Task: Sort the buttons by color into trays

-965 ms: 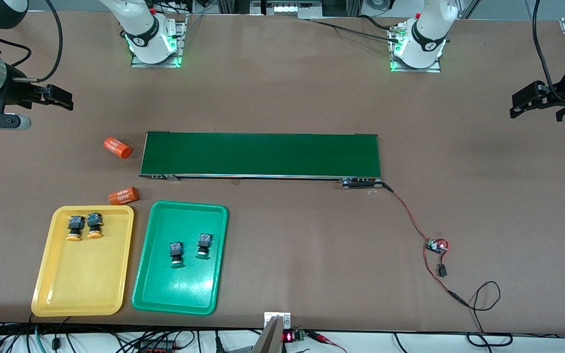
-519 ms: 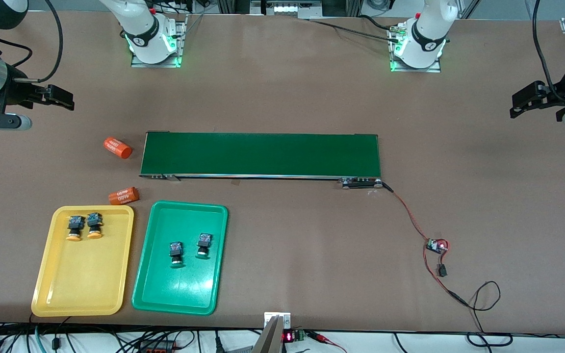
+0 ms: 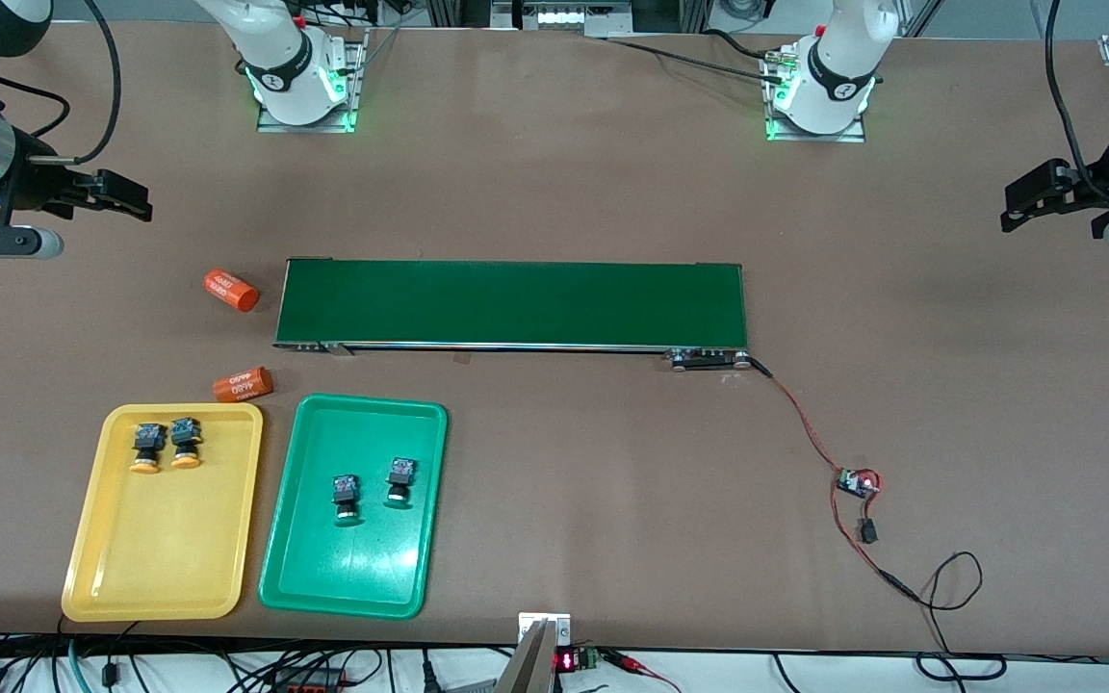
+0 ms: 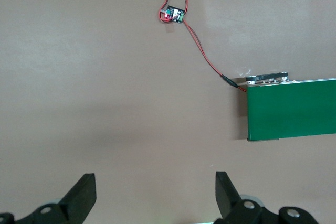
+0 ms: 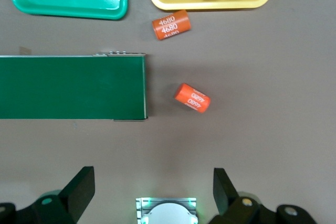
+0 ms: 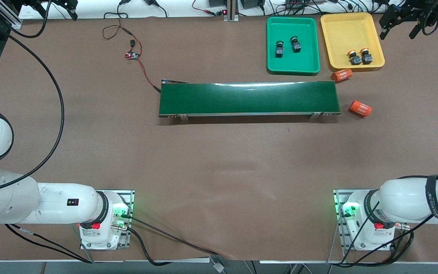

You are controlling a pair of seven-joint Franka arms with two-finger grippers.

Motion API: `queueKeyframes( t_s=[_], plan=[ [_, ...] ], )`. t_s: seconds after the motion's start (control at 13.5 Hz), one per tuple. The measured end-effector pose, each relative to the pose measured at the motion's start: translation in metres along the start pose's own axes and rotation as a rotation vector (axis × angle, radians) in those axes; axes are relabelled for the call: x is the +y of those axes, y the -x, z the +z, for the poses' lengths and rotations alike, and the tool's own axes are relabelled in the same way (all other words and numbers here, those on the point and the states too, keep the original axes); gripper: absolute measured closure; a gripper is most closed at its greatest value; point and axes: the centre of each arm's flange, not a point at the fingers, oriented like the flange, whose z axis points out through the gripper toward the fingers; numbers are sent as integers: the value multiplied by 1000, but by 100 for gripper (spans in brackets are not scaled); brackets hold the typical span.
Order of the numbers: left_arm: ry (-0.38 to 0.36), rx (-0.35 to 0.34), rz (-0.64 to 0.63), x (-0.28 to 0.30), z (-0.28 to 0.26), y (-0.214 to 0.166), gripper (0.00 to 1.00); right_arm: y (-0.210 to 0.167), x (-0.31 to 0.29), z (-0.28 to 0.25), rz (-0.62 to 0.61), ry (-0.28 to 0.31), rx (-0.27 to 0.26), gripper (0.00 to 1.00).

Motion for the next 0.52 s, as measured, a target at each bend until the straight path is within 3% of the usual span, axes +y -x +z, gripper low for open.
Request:
queueKeyframes(
  t_s=[0.52],
  plan=[
    [0, 0, 0, 0, 0, 0, 0, -2, -32, 2, -53, -31, 10, 0]
  ],
)
